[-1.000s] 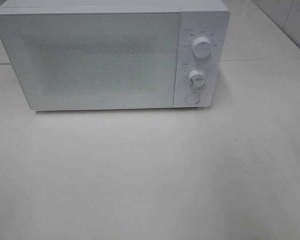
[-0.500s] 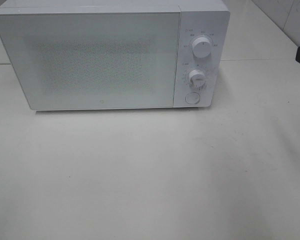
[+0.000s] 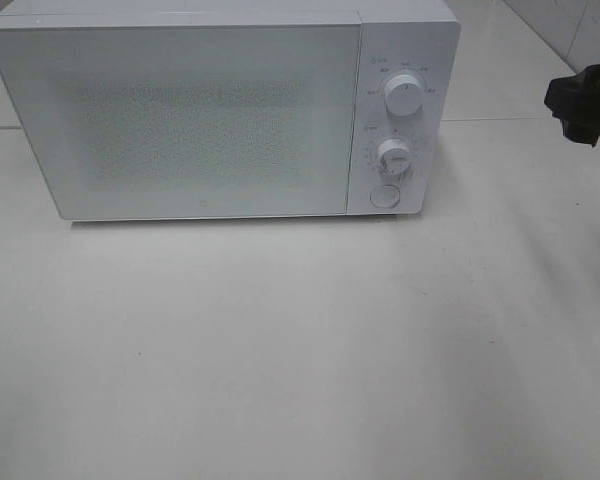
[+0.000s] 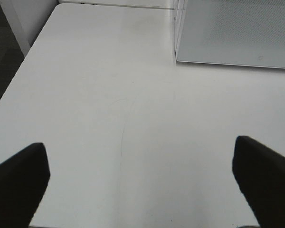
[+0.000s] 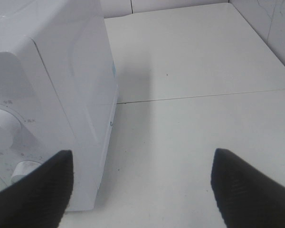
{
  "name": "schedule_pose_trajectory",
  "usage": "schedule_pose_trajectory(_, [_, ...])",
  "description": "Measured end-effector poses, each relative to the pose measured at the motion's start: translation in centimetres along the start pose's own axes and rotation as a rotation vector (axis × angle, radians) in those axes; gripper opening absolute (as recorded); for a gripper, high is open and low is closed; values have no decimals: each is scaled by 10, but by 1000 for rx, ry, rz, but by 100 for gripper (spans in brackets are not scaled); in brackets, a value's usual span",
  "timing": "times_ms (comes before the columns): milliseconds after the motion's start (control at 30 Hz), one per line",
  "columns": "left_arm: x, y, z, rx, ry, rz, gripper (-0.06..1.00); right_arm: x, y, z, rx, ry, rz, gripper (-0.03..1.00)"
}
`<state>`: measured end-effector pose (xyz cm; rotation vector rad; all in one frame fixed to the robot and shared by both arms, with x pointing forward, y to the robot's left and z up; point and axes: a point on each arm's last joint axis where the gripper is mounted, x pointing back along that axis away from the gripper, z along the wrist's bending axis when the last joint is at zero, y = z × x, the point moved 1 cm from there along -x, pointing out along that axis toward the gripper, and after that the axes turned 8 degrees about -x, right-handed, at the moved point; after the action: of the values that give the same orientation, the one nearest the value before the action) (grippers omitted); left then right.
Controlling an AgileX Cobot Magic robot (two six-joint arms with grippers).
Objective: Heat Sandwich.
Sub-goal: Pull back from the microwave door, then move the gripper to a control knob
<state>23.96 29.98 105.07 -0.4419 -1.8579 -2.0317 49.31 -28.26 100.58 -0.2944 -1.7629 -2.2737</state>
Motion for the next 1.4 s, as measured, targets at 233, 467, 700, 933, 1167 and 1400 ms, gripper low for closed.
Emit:
schedule_pose_trajectory(233, [0, 0, 0, 0, 0, 0, 99, -8, -26, 9, 34, 16, -46, 77])
schedule_pose_trajectory(467, [0, 0, 0, 0, 0, 0, 99, -16, -47, 30, 86, 34, -62, 77])
schedule_pose_trajectory(700, [0, 0, 0, 0, 0, 0, 99, -20, -61, 49, 114, 49, -83, 77])
schedule_pose_trajectory(933, [0, 0, 0, 0, 0, 0, 99, -22, -78, 67, 125, 46, -118, 77])
schedule_pose_trajectory(1167, [0, 0, 0, 0, 0, 0, 99, -21, -89, 85, 137, 64, -158, 77])
schedule_pose_trajectory(1400, [0, 0, 0, 0, 0, 0, 99, -29, -97, 99, 132, 70, -151, 77])
